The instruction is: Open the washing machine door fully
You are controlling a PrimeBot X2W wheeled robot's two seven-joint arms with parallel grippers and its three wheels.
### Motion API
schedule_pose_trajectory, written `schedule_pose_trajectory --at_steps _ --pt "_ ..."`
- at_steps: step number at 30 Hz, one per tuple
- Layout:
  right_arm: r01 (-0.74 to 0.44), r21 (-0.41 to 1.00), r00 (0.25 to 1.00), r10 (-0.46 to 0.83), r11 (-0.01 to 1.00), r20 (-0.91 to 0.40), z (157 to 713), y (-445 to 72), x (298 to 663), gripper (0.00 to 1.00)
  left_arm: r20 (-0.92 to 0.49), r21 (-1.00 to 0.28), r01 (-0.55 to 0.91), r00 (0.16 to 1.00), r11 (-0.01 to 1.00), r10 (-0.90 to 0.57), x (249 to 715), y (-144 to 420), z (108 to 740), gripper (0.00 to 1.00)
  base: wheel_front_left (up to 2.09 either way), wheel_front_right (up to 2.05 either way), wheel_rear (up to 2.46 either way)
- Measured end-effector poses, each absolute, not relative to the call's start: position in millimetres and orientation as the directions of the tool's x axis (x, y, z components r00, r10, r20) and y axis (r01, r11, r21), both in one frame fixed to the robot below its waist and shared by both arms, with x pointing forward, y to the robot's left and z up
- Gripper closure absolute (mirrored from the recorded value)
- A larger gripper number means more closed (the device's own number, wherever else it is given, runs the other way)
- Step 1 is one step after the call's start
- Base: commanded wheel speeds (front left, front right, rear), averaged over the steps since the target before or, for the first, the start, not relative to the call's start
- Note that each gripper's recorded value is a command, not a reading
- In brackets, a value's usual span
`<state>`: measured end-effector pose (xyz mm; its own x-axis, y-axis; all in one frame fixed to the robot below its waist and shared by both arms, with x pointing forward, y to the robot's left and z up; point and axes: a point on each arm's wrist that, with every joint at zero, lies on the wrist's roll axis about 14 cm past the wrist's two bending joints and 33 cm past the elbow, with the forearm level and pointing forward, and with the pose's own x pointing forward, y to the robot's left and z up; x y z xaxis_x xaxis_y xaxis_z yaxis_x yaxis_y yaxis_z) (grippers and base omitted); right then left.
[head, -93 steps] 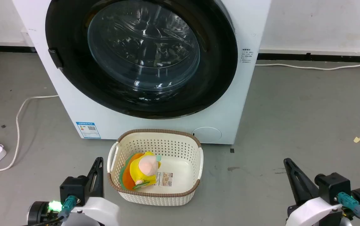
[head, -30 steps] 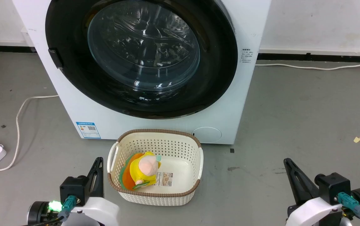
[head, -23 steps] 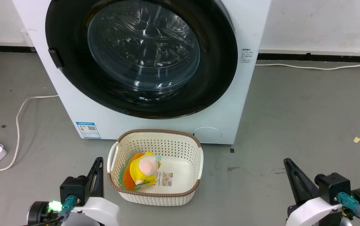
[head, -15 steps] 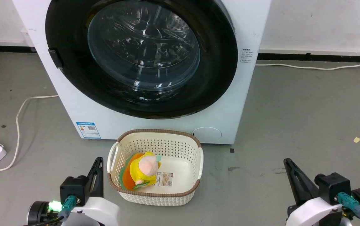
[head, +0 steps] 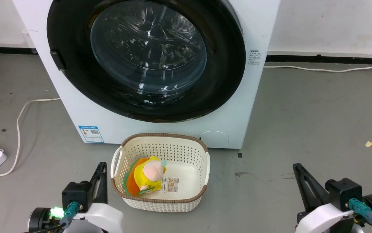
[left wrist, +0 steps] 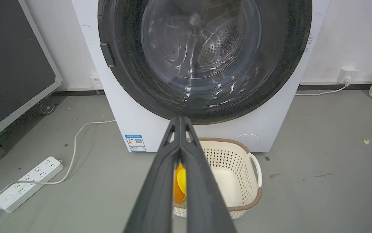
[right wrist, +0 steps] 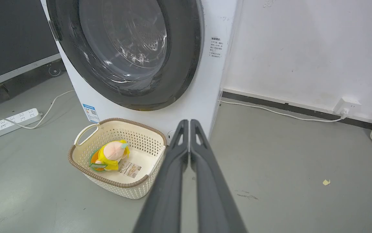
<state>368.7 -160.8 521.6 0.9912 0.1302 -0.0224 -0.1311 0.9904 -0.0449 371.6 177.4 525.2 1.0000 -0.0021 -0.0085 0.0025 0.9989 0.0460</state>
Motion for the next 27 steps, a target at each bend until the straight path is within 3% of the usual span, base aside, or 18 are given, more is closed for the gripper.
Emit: schedule_pose_trajectory --at_steps 27 --pt "-0.135 -0.020 0.991 0.134 0.991 -0.022 513.8 -159.7 377.0 0.00 -0.006 0.030 0.015 1.000 0.999 -0.015 378.2 173.1 518.3 0.00 0.00 0.00 0.00"
